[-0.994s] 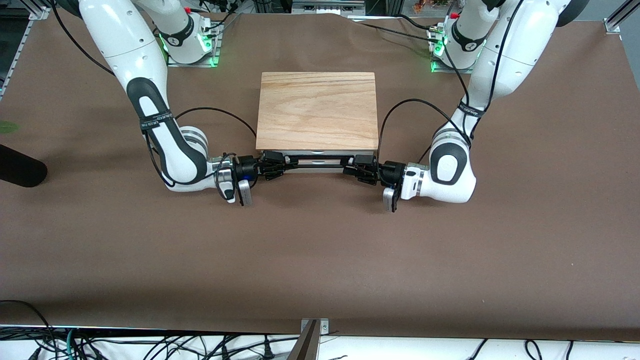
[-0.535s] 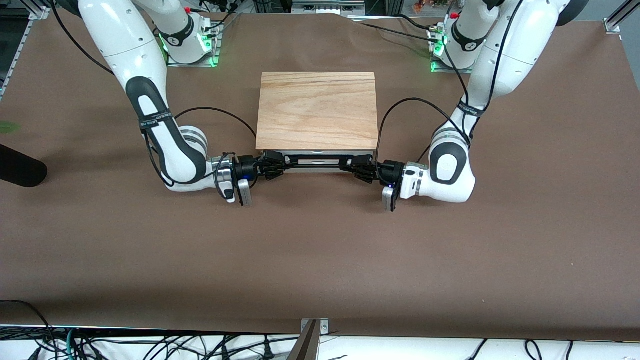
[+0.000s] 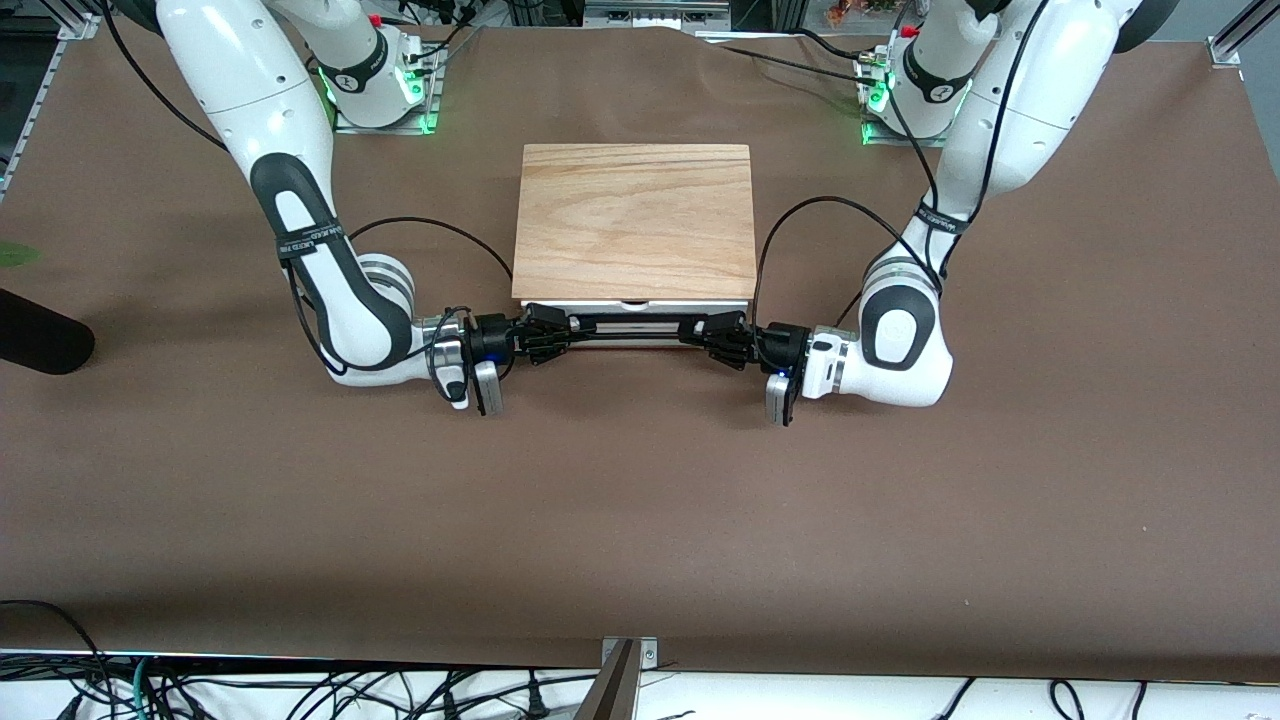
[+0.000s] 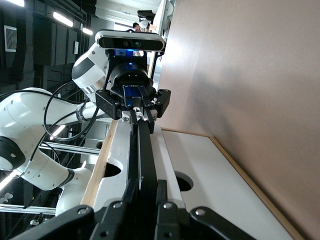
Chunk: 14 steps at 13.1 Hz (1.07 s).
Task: Pull top drawer with both arms simultaneously
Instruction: 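Pull the drawer handle outward from the box with both grippers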
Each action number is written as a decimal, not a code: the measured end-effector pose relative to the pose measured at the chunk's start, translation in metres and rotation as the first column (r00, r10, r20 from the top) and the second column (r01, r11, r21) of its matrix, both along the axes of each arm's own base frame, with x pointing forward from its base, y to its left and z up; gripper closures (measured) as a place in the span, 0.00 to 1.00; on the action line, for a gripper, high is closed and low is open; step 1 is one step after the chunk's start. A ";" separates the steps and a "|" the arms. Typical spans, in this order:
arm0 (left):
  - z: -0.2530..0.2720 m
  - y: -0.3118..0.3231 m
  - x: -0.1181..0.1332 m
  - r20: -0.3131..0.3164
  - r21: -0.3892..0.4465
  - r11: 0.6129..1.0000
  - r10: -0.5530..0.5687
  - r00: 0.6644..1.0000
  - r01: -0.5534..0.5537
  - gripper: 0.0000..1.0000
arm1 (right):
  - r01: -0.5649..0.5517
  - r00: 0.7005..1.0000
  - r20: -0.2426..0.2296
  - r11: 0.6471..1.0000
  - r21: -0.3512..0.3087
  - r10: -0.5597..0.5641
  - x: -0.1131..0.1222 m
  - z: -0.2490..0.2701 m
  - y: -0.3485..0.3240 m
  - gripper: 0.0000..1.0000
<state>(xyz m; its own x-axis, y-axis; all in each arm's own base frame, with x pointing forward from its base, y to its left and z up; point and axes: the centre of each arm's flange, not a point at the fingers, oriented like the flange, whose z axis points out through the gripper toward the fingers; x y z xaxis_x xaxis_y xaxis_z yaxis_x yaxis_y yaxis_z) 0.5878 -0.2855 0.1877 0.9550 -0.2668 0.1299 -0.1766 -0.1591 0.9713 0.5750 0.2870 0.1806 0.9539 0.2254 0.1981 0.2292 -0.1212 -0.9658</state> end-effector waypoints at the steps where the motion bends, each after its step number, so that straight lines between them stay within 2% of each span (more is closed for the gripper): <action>1: 0.002 0.001 0.006 0.010 -0.002 1.000 0.006 1.000 -0.006 0.81 | 0.003 1.000 0.013 1.000 0.001 -0.003 0.007 0.002 0.001 0.81; 3: 0.002 0.002 0.019 0.025 -0.009 1.000 0.017 1.000 -0.017 0.81 | 0.013 1.000 0.025 1.000 0.004 -0.013 0.020 0.003 0.001 0.81; 10: 0.001 0.008 0.077 0.022 -0.021 0.997 0.076 0.997 -0.076 0.81 | 0.079 0.997 0.017 0.997 -0.011 -0.079 0.077 0.008 0.002 0.81; 14: 0.005 0.011 0.105 0.057 -0.016 0.992 0.127 0.990 -0.127 0.81 | 0.133 0.991 0.025 0.991 -0.024 -0.132 0.108 0.013 0.004 0.81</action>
